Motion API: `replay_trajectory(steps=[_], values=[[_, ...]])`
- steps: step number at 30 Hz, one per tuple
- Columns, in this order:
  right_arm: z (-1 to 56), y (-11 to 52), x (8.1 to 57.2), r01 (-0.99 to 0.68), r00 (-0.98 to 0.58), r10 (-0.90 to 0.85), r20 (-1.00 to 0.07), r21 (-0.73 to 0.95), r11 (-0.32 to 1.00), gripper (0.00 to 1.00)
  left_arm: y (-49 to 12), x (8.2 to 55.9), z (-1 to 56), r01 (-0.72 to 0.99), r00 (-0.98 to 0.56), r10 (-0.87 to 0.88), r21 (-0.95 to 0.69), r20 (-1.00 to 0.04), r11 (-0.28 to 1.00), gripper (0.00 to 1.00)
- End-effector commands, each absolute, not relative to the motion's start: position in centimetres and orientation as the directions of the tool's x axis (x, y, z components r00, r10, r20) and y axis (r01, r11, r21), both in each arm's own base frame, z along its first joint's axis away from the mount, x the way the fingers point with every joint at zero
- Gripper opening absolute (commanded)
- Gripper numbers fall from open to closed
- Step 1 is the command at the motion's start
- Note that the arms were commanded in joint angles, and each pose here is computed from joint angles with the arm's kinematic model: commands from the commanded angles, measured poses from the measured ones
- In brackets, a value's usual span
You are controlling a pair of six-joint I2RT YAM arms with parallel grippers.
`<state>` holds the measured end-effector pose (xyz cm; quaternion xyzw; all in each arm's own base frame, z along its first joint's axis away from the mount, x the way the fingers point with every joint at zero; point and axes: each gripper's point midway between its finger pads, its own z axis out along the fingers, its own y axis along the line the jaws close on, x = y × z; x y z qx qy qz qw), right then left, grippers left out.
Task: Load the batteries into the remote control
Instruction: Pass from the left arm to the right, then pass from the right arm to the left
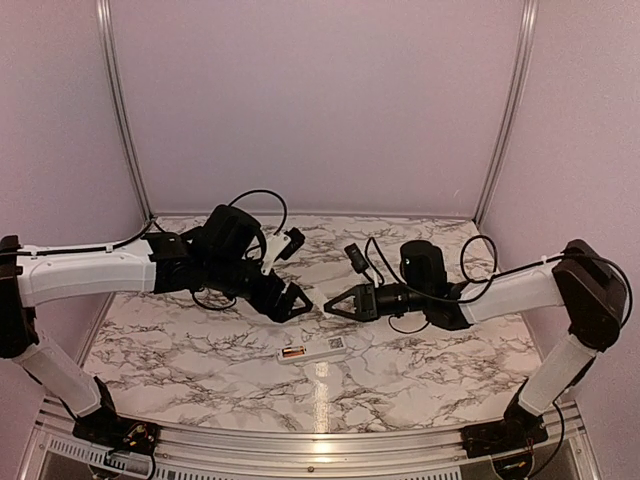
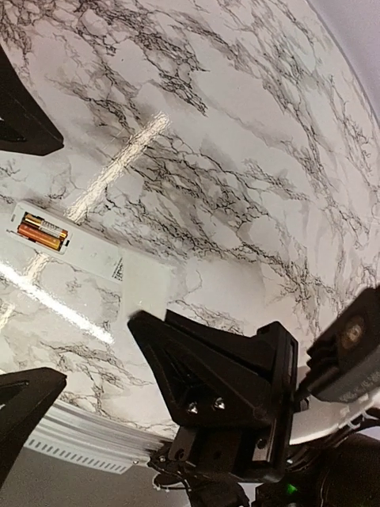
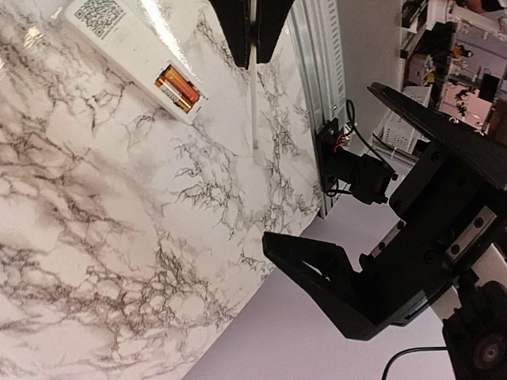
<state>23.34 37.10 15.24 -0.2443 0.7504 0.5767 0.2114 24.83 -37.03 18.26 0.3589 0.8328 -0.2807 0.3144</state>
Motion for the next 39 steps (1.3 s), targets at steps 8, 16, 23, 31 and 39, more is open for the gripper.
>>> replay_trajectory(steps=[8, 16, 23, 31, 39], values=[[21.1, 33.6, 25.7, -0.862, -0.152, -0.28, -0.948, -0.011, 0.507, 0.0, -33.6, 22.7, 23.4, 0.735, -0.656, 0.192, -0.56, -0.73, 0.382, 0.99], [21.5, 32.7, 25.5, -0.616, 0.081, -0.501, -0.861, -0.439, 0.654, 0.0, -34.2, 21.4, 25.1, 0.622, -0.781, 0.108, -0.751, -0.615, 0.221, 0.86], [21.8, 34.3, 23.3, -0.464, 0.253, -0.627, -0.737, -0.661, 0.59, 0.0, -34.9, 21.5, 24.5, 0.489, -0.872, 0.067, -0.856, -0.485, 0.167, 0.81], [20.8, 35.7, 22.2, -0.345, 0.336, -0.721, -0.606, -0.792, 0.505, 0.0, -35.8, 21.7, 23.2, 0.401, -0.916, 0.076, -0.903, -0.394, 0.153, 0.72], [21.0, 36.2, 20.6, -0.264, 0.408, -0.75, -0.521, -0.853, 0.45, 0.01, -36.8, 21.9, 21.5, 0.331, -0.943, 0.108, -0.928, -0.316, 0.172, 0.6]])
